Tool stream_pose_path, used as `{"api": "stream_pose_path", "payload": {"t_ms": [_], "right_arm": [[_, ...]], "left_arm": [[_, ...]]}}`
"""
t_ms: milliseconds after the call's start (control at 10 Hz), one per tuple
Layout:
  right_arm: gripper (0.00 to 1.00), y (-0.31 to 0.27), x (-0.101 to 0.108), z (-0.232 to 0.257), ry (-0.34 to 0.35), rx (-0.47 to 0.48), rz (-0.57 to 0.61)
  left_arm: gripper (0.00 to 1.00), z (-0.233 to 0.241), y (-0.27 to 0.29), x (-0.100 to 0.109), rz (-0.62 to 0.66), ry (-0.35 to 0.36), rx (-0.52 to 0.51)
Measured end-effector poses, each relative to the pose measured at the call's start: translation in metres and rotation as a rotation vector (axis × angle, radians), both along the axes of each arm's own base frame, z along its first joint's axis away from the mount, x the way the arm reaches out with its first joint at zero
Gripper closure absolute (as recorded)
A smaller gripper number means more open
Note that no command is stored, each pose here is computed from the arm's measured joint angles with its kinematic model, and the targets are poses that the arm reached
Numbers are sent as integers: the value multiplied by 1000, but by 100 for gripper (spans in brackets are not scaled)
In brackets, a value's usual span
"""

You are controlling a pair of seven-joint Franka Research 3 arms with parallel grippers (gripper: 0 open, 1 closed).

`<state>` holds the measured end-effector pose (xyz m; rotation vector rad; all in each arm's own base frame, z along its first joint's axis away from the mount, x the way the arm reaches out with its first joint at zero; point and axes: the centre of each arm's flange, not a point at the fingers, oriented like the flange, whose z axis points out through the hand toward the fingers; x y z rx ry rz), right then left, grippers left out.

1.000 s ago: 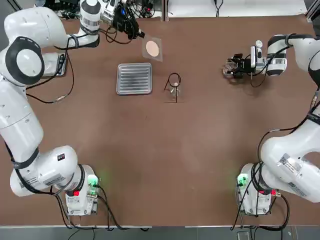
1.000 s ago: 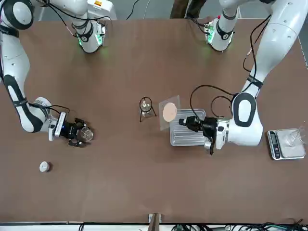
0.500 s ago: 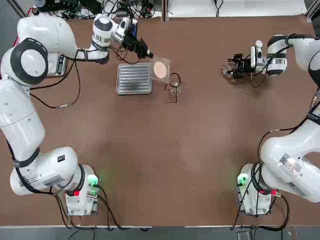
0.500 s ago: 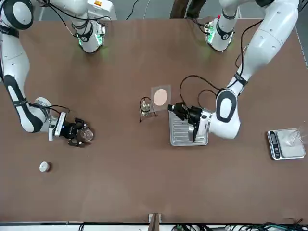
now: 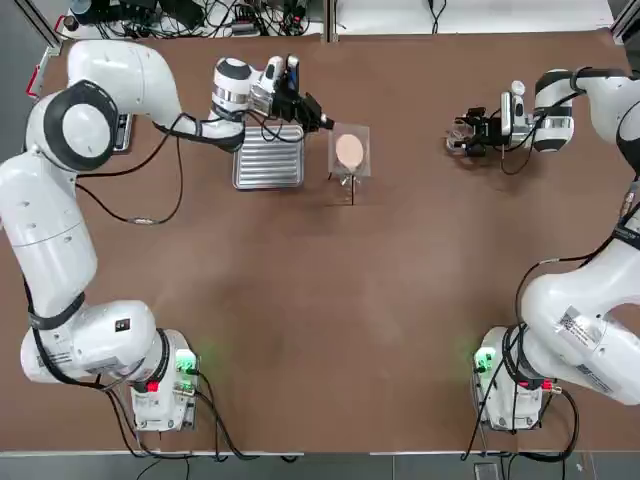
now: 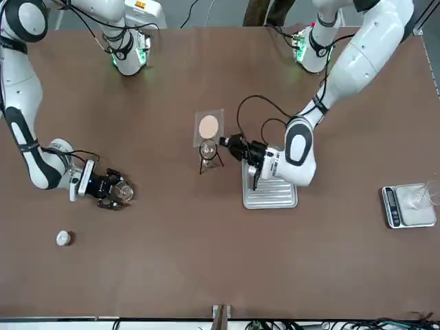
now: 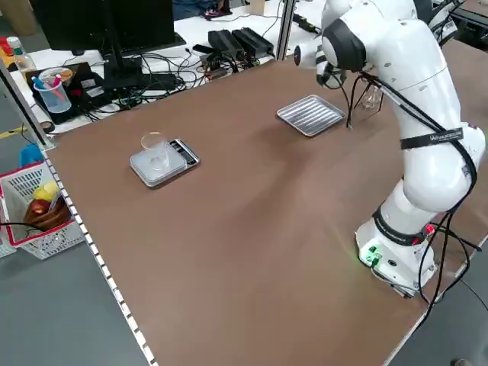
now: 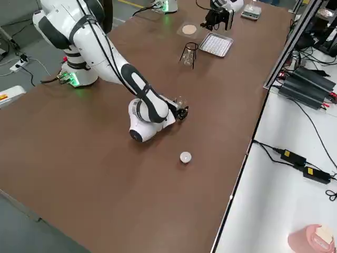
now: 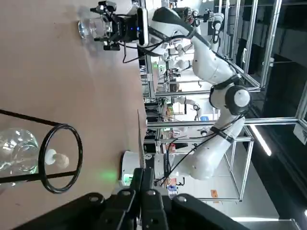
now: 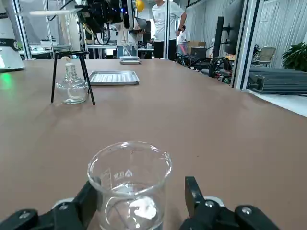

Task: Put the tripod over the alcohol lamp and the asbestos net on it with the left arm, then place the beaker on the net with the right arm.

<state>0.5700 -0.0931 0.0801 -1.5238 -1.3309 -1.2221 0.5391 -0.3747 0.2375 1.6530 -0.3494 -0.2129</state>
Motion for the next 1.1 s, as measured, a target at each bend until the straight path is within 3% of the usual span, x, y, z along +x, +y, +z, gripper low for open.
{"api": "stream_pose_path", "payload": {"t_ms": [500, 800, 1100], "right_arm": [[22, 0, 0, 0, 0, 0, 0], [22, 0, 0, 0, 0, 0, 0], [26, 0, 0, 0, 0, 0, 0]], "left_arm": [[98, -39, 22, 11, 60, -27, 49], [98, -51, -3, -2, 67, -40, 100], [98, -52, 2, 2, 79, -41, 102]]}}
